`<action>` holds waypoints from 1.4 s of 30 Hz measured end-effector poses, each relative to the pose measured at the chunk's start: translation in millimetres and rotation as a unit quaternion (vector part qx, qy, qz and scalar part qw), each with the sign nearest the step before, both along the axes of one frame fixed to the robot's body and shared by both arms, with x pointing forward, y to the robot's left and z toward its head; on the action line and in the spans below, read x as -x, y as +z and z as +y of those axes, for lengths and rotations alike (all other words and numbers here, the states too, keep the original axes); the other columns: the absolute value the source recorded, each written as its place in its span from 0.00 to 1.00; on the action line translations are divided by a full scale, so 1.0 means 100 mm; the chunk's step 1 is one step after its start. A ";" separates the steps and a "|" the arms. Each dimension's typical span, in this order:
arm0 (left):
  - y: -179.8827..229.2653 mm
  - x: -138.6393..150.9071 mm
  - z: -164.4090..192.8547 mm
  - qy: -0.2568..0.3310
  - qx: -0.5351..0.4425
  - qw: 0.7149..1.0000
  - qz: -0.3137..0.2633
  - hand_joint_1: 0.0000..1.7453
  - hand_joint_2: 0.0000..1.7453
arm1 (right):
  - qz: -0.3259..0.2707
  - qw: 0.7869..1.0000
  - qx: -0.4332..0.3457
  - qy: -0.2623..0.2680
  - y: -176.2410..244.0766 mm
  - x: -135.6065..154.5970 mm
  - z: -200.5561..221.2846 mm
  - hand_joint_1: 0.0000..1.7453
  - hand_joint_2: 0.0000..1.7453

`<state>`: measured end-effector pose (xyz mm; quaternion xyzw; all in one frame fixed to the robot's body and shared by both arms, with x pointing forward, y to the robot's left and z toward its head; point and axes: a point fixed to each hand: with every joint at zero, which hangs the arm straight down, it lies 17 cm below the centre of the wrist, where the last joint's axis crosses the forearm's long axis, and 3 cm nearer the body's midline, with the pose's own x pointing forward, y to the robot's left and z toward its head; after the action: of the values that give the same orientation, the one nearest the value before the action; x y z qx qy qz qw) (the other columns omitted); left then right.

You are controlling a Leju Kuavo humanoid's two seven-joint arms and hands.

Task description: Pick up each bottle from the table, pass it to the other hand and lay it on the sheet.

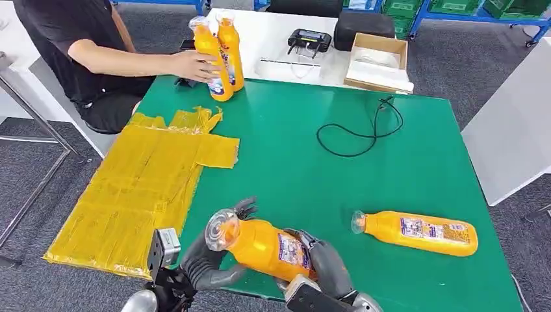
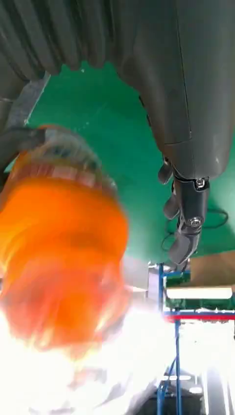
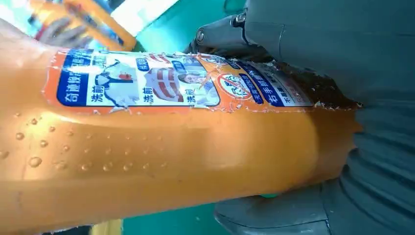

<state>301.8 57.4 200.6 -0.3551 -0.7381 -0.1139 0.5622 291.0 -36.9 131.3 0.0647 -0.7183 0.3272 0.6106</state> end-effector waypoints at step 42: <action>0.30 0.03 -0.12 0.001 -0.014 0.996 -0.084 1.00 1.00 | -0.032 0.994 0.102 -0.014 -0.36 0.03 0.24 0.00 1.00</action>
<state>298.9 45.8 230.5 -0.3352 -0.7817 -0.1533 0.5030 288.1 -12.7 95.3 -0.0185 -0.7007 0.3924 0.5955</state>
